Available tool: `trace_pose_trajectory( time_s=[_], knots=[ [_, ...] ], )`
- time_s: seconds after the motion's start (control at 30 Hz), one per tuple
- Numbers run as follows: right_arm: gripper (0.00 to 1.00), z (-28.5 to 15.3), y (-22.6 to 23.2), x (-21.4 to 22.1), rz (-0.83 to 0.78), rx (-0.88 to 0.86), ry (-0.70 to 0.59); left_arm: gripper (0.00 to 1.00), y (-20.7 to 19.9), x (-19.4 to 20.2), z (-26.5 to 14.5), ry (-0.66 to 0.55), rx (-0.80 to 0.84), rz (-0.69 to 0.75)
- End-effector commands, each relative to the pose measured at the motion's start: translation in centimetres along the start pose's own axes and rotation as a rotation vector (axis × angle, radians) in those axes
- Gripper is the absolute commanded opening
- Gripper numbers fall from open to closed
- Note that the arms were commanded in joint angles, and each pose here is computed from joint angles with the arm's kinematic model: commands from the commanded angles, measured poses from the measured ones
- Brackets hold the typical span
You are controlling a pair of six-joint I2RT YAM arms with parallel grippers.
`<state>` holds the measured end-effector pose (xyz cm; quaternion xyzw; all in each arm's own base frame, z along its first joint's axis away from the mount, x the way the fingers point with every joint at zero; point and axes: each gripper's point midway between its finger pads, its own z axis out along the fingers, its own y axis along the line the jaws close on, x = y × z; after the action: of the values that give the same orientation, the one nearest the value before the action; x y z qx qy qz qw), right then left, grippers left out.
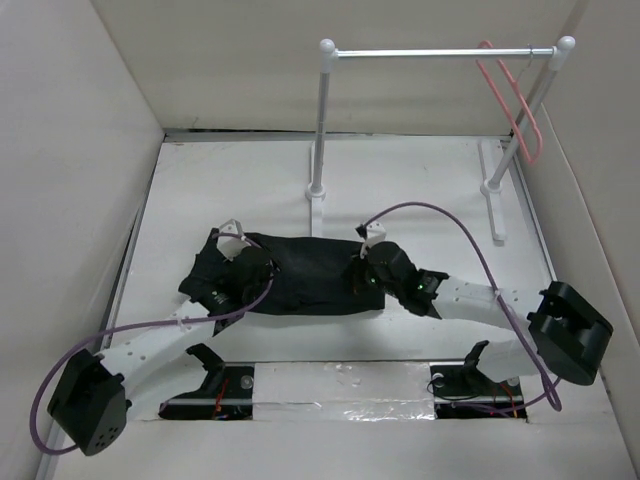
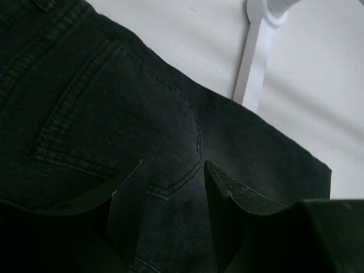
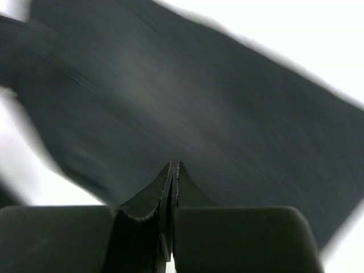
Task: Place the trousers on the hanger
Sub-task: Fold the trousers at the center of the board.
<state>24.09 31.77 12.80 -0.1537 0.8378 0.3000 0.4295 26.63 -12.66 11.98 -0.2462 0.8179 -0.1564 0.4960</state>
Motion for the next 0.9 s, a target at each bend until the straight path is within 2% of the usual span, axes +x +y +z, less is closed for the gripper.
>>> trace_pose_trajectory(
  time_s=[0.0,0.2,0.3,0.37,0.47,0.5,0.53,0.6,0.63,0.7,0.73,0.77,0.87],
  knots=[
    [0.0,-0.7,-2.3,2.5,0.063,0.054,0.002,0.41,-4.2,-0.5,0.0,-0.014,0.151,-0.078],
    [0.0,-1.9,-5.5,8.3,0.172,0.116,0.05,0.4,-5.5,1.6,0.3,0.01,0.168,-0.008],
    [0.0,-2.4,-5.5,8.7,0.187,0.122,0.056,0.38,-6.7,1.9,0.2,0.017,0.188,0.017],
    [0.0,-2.9,-5.9,7.4,0.159,0.142,0.025,0.36,-7.3,1.7,0.2,0.004,0.205,0.029],
    [0.0,-5.4,-4.6,1.3,0.082,0.12,-0.101,0.29,-9.5,1.8,-0.7,-0.001,0.265,0.078],
    [0.0,-7.0,-4.4,-1.7,0.067,0.113,-0.181,0.26,-10.2,1.7,-0.8,-0.007,0.274,0.087],
    [0.0,-8.4,-4.1,-5.6,0.046,0.127,-0.27,0.17,-11.0,1.9,-1.3,-0.008,0.294,0.097],
    [0.0,-11.1,-6.8,-9.8,0.01,0.233,-0.355,0.1,-12.5,1.5,-1.7,-0.028,0.326,0.132],
    [0.0,-13.5,-6.6,-14.1,0.017,0.243,-0.454,0.01,-12.8,2.0,-1.5,-0.023,0.324,0.158],
    [0.0,-16.6,-9.4,-18.5,-0.014,0.334,-0.536,0.0,-14.4,2.0,-2.0,-0.029,0.355,0.197],
    [0.0,-17.6,-9.1,-20.3,-0.03,0.306,-0.559,0.0,-14.7,2.5,-1.8,-0.028,0.358,0.214],
    [0.0,-20.0,-8.5,-24.0,-0.052,0.303,-0.633,0.0,-15.2,2.8,-2.0,-0.024,0.376,0.224],
    [0.0,-24.8,-10.6,-30.1,-0.05,0.427,-0.753,0.0,-16.5,2.8,-2.4,-0.042,0.429,0.263]
  ],
)
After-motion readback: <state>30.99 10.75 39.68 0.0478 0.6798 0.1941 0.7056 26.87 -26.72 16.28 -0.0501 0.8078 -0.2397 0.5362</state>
